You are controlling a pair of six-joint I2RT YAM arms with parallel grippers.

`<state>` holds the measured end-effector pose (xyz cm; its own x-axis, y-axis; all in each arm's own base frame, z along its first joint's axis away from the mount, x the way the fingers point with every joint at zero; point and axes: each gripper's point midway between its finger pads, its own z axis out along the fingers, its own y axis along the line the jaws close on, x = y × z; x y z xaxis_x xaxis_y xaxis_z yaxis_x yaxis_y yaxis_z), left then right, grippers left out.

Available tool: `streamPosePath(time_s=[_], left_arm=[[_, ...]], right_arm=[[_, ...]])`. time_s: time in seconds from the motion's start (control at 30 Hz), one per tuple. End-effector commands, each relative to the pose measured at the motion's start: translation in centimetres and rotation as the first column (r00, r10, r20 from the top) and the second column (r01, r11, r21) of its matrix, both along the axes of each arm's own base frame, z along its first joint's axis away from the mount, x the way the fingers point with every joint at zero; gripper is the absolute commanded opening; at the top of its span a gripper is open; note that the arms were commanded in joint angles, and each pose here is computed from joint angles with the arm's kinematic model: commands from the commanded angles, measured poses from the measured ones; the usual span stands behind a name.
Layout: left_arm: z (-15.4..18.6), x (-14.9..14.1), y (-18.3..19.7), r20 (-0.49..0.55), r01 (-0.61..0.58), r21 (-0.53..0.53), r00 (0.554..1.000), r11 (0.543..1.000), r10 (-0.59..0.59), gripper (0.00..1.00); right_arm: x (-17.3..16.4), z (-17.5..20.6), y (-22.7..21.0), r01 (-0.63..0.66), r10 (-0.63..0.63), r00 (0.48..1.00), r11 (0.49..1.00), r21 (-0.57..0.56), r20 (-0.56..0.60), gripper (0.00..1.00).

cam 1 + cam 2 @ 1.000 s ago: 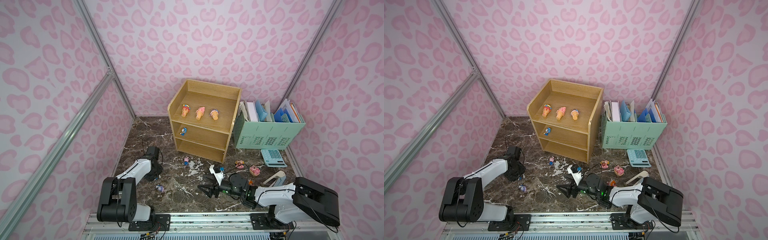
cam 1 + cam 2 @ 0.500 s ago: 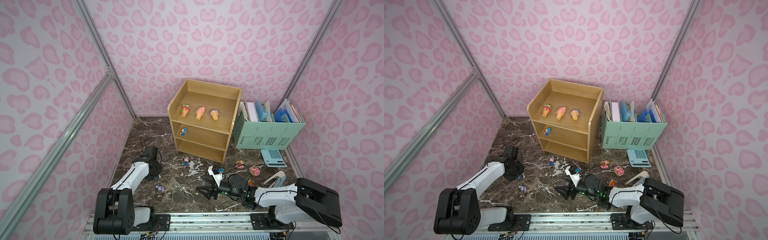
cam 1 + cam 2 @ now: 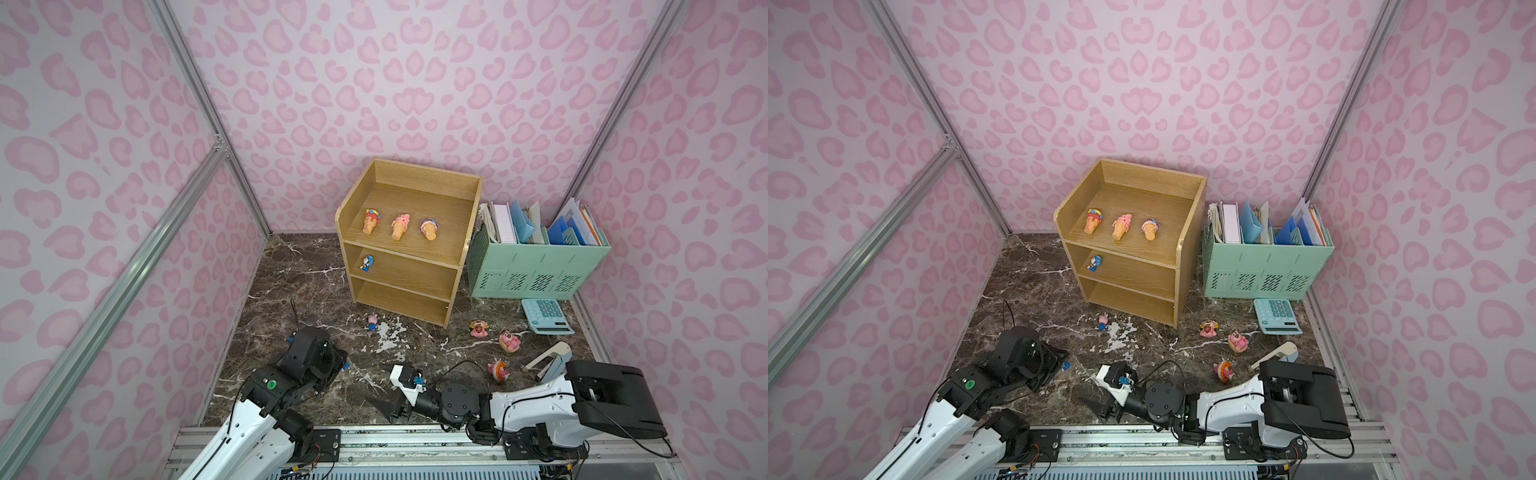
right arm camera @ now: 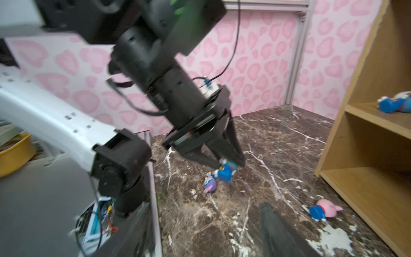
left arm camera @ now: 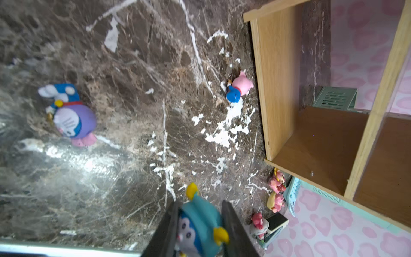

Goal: Organize plastic toys on shelves
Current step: Pick up the plastic toy at the center of the board.

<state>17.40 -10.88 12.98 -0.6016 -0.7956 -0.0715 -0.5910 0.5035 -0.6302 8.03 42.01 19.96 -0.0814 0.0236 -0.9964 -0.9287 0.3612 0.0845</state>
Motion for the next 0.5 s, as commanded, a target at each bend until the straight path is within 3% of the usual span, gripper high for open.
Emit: streamPosePath(time_s=[0.0,0.47], left_arm=[[-0.4,-0.3,-0.1,-0.021,-0.072,-0.02,0.997,0.997,0.071,0.2],[1.0,0.7,-2.2,0.038,0.003,-0.072,0.999,0.997,0.0,0.2]], right_arm=[[1.9,-1.4,0.1,0.123,-0.126,0.989,0.992,-0.04,-0.076,0.77],[2.8,-4.9,4.3,0.126,-0.143,0.973,0.987,-0.105,-0.184,0.69]])
